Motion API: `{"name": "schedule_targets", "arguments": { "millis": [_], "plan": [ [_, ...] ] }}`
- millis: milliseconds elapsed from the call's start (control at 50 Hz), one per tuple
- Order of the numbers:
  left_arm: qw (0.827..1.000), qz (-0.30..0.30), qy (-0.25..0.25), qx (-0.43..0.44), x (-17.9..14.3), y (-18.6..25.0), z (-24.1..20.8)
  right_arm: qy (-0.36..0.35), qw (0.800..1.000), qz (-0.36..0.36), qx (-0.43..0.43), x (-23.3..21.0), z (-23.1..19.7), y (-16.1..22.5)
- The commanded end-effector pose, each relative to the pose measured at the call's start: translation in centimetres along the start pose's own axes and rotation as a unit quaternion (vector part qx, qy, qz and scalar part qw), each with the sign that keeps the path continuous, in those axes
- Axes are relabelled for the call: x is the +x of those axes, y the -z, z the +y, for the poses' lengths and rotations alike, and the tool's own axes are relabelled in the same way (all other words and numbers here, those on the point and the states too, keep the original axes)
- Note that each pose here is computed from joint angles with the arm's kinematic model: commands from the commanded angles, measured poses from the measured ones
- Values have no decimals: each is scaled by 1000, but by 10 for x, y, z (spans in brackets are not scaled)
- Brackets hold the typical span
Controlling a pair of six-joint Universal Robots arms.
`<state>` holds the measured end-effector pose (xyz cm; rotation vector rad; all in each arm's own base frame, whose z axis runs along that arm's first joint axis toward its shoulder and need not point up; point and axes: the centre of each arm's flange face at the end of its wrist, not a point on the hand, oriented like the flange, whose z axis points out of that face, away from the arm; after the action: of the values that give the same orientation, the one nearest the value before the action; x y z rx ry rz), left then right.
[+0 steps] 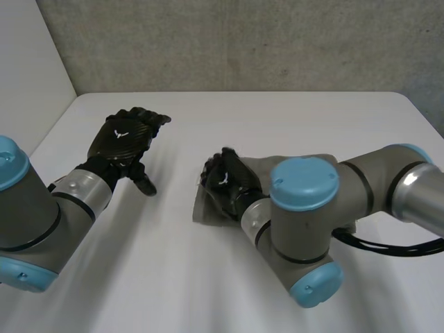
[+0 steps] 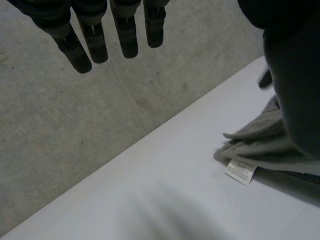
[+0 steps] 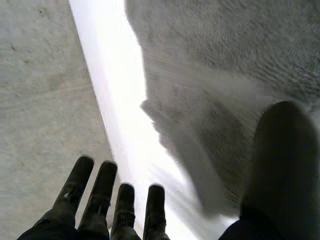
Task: Fold the towel.
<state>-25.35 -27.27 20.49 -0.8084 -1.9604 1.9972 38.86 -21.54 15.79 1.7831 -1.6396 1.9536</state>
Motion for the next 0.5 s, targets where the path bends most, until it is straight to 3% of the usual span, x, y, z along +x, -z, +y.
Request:
{"name": "schedule_targets", "arguments": {
  "millis": [20,100,320,500],
  "plan": [
    [1000,7,-2,8,5,-3,-5,-99,991,86,-5,75,4,27],
    [1000,22,-4,18,16,-5,-9,-185,974,120,-46,104,35,41],
    [997,72,-6,20,56,-10,-6,-233,956,65,-167,82,109,78],
    [997,70,-8,7,70,-9,1,-242,950,79,-180,76,133,82]
  ]
}}
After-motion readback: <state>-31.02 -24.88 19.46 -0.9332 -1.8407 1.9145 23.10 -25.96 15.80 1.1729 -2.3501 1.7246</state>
